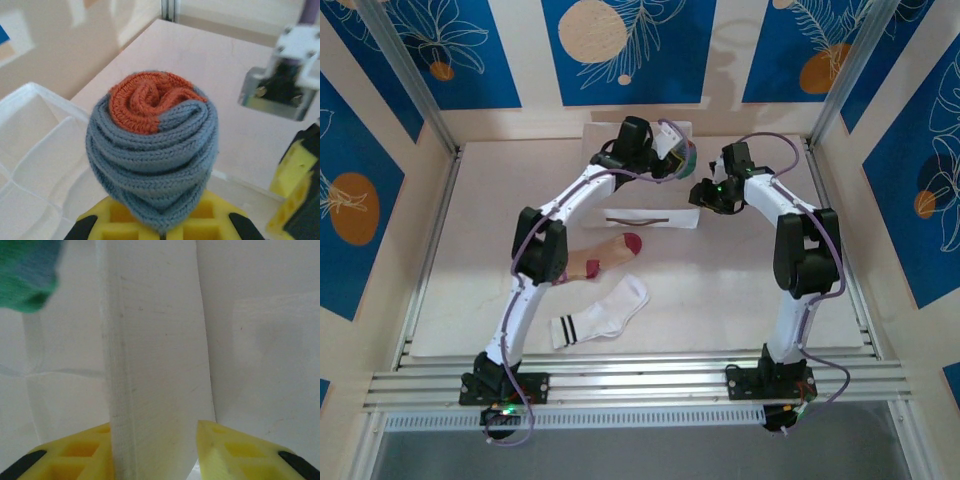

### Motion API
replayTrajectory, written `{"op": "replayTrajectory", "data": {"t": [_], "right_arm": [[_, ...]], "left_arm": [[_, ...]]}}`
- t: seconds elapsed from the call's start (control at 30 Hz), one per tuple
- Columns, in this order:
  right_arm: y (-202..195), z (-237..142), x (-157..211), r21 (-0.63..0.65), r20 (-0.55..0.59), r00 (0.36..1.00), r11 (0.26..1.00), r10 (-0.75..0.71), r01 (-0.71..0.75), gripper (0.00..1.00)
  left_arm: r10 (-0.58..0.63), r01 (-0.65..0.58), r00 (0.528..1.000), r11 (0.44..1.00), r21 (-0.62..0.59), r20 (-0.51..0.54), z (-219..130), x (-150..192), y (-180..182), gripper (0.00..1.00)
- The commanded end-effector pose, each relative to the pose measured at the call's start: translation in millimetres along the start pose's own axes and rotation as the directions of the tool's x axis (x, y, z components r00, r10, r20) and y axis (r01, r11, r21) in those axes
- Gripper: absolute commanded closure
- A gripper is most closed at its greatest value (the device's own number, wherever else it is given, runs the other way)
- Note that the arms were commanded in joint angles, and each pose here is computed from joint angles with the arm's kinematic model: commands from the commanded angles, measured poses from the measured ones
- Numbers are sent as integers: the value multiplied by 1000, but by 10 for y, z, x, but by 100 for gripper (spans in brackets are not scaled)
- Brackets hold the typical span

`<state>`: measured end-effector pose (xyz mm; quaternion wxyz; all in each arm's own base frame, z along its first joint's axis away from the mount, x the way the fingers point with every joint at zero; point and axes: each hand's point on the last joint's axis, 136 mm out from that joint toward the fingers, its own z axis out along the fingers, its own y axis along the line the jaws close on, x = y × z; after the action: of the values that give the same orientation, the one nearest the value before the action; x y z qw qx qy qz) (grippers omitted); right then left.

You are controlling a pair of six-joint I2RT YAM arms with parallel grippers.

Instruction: Roll the socks

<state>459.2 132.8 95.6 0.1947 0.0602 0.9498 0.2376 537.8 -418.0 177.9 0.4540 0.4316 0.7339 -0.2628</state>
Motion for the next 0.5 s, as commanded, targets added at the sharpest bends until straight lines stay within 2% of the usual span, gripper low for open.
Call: {"op": "replayTrajectory", "data": {"t": [0.0,0.27,0.47], "right_arm": [[55,-34,31,-22,0,1000,1000,-15,15,64],[48,-55,99,-23,-5,1000,1000,-14,14,74],[53,-79,135,-26,-6,1000,1000,-9,9,75]], "left_arm": [[-18,16,999,1000,27,46,-86,-166,17,100],[-35,31,997,998,63,62,-208,-100,-147,100],[-53,52,999,996,66,11,-146,88,-170,100]]}}
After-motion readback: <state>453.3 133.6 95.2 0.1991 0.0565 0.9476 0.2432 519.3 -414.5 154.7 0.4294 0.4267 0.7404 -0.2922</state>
